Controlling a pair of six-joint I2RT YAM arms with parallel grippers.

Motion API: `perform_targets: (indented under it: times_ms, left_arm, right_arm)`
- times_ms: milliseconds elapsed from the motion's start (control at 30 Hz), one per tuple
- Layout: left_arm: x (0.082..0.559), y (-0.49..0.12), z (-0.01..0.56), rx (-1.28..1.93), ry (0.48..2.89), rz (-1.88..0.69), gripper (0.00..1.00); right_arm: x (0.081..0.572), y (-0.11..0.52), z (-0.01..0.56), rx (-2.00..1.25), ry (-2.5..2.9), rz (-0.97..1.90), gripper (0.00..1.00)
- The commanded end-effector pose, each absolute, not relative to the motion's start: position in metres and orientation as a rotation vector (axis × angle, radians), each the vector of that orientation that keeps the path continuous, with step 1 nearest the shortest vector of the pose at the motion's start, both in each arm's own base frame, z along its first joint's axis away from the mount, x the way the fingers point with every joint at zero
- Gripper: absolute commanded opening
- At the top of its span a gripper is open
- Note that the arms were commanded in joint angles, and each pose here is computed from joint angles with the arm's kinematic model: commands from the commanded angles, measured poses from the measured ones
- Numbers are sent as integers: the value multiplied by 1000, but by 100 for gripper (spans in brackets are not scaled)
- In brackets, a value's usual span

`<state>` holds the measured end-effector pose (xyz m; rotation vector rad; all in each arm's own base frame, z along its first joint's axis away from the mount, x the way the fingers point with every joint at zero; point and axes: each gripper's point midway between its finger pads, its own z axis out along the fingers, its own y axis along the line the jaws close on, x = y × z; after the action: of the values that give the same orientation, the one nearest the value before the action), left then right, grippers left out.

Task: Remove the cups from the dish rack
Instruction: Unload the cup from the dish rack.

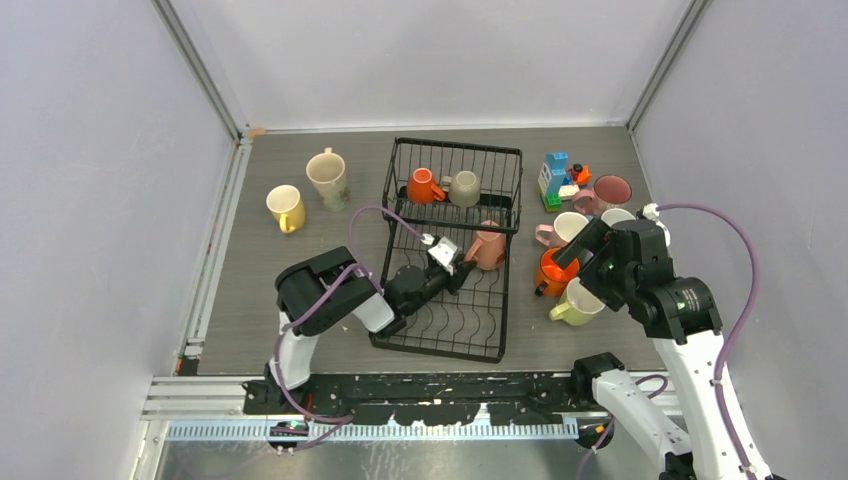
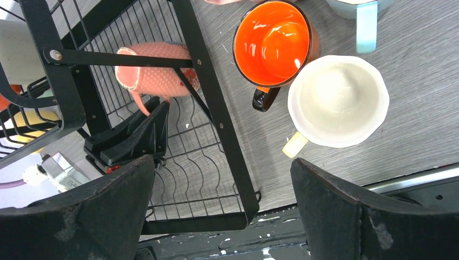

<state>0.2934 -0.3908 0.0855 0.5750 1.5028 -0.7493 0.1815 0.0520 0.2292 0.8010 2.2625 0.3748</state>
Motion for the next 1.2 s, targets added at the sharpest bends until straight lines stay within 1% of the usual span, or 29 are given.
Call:
perform_targets:
  times_ms: [0,433,767,867,1167]
  left_arm:
    - [286,-386,121,541,1420,-777,0]
    - [254,-372,140,465,1426,-794,0]
    - [218,-357,159,347,1439,-852,0]
    - [209,-356,160,331,1463,-869,0]
    - [195,-349,175,86,1589,-967,0]
  right_arm:
    - [188,53,237,782,2220,404,100]
    - [188,65,226,774,2225,483,100]
    - [184,72,212,768,2214,551,100]
    - [181,81,208,752,2222,616,100]
    - [177,87,202,732,2211,675,100]
